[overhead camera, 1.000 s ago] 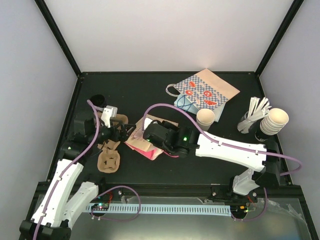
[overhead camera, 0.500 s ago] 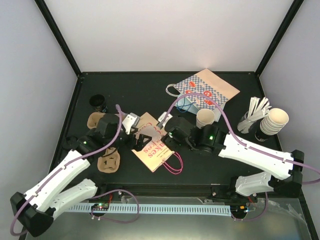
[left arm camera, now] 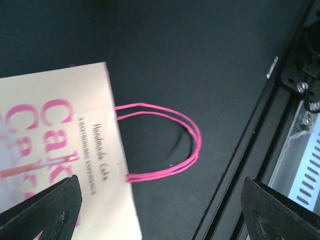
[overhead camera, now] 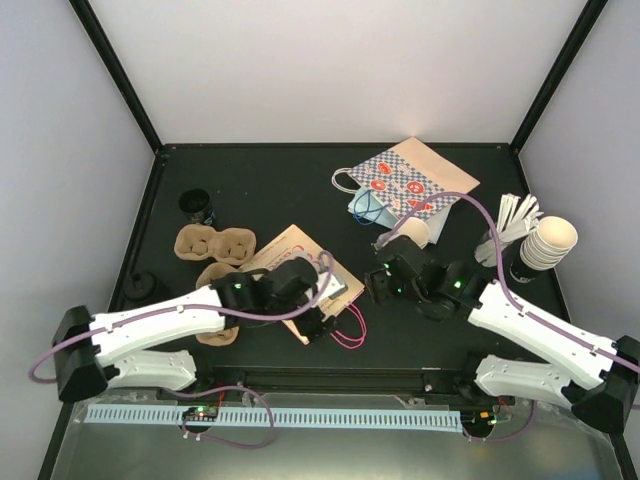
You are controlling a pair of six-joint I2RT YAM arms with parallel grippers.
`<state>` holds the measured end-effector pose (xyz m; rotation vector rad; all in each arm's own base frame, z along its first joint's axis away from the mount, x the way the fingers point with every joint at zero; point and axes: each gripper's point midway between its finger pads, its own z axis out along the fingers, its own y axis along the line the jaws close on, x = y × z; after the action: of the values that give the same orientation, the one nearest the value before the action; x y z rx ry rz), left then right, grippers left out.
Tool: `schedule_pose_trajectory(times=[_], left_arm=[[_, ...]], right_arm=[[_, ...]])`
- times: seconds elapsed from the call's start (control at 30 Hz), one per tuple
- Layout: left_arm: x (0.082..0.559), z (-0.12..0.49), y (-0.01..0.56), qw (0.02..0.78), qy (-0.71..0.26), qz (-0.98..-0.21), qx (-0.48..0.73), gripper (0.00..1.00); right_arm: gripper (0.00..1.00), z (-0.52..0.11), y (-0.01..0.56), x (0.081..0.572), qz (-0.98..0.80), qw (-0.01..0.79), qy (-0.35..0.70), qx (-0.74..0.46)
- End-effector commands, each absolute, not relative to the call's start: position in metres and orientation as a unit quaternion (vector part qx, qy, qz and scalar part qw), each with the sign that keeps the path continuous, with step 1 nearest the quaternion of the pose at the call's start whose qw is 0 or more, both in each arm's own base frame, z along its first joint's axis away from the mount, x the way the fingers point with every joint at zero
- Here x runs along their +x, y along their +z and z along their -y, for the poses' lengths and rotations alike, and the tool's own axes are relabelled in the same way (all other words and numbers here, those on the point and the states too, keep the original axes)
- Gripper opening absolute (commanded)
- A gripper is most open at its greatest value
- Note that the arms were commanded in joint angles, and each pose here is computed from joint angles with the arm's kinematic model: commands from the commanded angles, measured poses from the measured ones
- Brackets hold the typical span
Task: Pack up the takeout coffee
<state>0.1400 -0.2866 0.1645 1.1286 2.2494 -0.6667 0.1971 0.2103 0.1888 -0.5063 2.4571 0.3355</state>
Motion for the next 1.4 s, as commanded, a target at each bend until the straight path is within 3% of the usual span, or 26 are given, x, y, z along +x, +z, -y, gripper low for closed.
schedule_pose_trajectory(times=[0.0, 0.37, 0.53, 0.73, 1.27, 1.37], left_arm=[[0.124, 0.317, 0.156, 0.255, -0.211, -0.810, 0.483, 0.89], [0.105, 0.353, 0.088, 0.172, -0.139, -0.806, 0.548, 0.86], [0.106, 0.358, 0.070, 0.155, -0.126, -0.807, 0.556, 0.76], [0.110, 0.360, 0.052, 0.149, -0.094, -0.809, 0.560, 0.74], [0.092, 0.364, 0.011, 0.076, -0.093, -0.817, 0.564, 0.48], [0.090, 0.364, 0.006, 0.065, -0.095, -0.820, 0.561, 0.31]], right_arm=[[0.66, -0.202, 0.181, 0.193, -0.934, 0.296, 0.147, -0.134], [0.69, -0.147, 0.176, 0.187, -0.928, 0.347, 0.133, -0.014], [0.69, -0.118, 0.191, 0.188, -0.911, 0.393, 0.121, 0.040], [0.68, -0.086, 0.216, 0.185, -0.878, 0.450, 0.133, 0.097], [0.69, -0.063, 0.244, 0.181, -0.841, 0.503, 0.154, 0.126], [0.69, -0.064, 0.246, 0.182, -0.840, 0.505, 0.156, 0.123]])
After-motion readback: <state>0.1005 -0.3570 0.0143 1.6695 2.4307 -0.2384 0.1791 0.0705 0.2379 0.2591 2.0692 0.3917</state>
